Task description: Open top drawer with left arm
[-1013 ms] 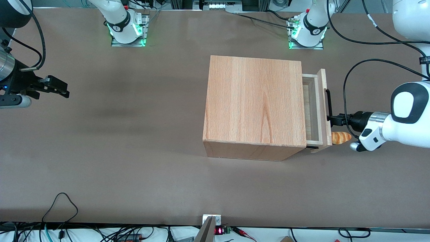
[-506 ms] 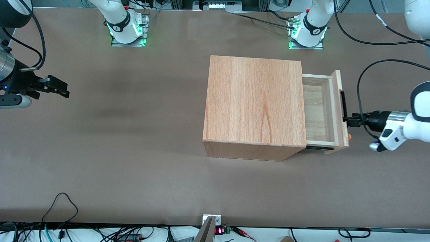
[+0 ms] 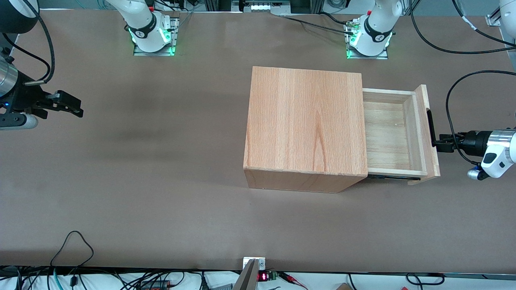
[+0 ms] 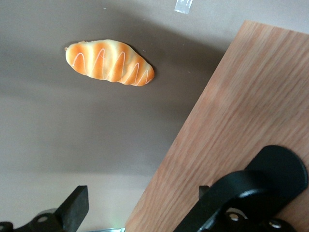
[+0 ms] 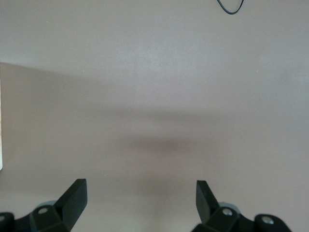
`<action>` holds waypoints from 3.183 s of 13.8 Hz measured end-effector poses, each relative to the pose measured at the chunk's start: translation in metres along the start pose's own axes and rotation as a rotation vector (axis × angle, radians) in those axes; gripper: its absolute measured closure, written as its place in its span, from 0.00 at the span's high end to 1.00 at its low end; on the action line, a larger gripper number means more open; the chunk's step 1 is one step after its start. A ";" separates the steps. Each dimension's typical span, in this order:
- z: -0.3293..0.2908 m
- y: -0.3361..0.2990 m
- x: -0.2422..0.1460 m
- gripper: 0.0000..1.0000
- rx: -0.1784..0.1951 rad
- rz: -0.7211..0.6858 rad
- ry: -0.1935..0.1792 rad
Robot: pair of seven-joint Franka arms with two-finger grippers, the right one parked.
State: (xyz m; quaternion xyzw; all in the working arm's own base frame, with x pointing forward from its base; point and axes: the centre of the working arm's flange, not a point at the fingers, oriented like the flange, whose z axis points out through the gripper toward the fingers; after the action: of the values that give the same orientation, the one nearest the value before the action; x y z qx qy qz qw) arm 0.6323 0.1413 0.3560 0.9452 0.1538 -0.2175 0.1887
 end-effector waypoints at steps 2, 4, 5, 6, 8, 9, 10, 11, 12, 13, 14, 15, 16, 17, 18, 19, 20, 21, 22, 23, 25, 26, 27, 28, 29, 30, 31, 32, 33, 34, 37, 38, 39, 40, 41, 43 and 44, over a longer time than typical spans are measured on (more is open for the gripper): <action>-0.001 0.000 0.000 1.00 0.004 0.000 0.003; -0.002 -0.001 0.001 1.00 0.006 0.000 0.004; -0.002 -0.002 0.002 1.00 0.005 0.001 0.005; -0.002 -0.004 0.002 1.00 0.004 0.004 0.006; -0.004 -0.009 0.003 1.00 0.000 0.006 0.008; -0.005 -0.011 0.003 1.00 -0.001 0.005 0.009; -0.005 -0.011 0.003 1.00 -0.002 0.004 0.009; -0.005 -0.012 0.003 1.00 -0.002 0.004 0.009; -0.005 -0.012 0.004 1.00 -0.003 0.004 0.009; -0.005 -0.013 0.004 1.00 -0.003 0.004 0.009; -0.005 -0.013 0.004 1.00 -0.004 0.004 0.009; -0.005 -0.014 0.004 1.00 -0.004 0.007 0.010; -0.006 -0.015 0.004 1.00 -0.005 0.017 0.011; -0.006 -0.017 0.005 1.00 -0.006 0.025 0.013; -0.007 -0.019 0.005 1.00 -0.008 0.030 0.014; -0.008 -0.020 0.006 1.00 -0.008 0.033 0.016; -0.008 -0.021 0.006 1.00 -0.009 0.034 0.017; -0.008 -0.021 0.007 1.00 -0.009 0.035 0.017; -0.009 -0.021 0.007 1.00 -0.009 0.036 0.018; -0.009 -0.021 0.007 1.00 -0.009 0.036 0.018; -0.009 -0.021 0.007 1.00 -0.009 0.036 0.019; -0.009 -0.020 0.006 1.00 -0.009 0.037 0.019; -0.009 -0.020 0.007 1.00 -0.010 0.037 0.019; -0.009 -0.020 0.007 1.00 -0.011 0.037 0.019; -0.009 -0.020 0.006 1.00 -0.014 0.037 0.018; -0.009 -0.020 0.007 1.00 -0.018 0.037 0.016; -0.008 -0.019 0.007 1.00 -0.020 0.039 0.016; -0.010 -0.018 0.007 1.00 -0.020 0.046 0.019; -0.013 -0.017 0.007 1.00 -0.019 0.058 0.025; -0.013 -0.017 0.007 1.00 -0.018 0.066 0.026; -0.014 -0.016 0.009 1.00 -0.017 0.077 0.029; -0.014 -0.016 0.009 1.00 -0.017 0.079 0.030; -0.015 -0.015 0.009 1.00 -0.017 0.080 0.032; -0.016 -0.015 0.010 1.00 -0.017 0.081 0.033; -0.016 -0.015 0.010 1.00 -0.017 0.081 0.034; -0.016 -0.017 0.010 1.00 -0.023 0.079 0.035; -0.017 -0.018 0.010 1.00 -0.029 0.081 0.035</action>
State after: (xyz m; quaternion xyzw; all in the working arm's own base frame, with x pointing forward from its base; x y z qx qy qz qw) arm 0.6400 0.1663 0.3600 0.9515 0.1218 -0.1911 0.2082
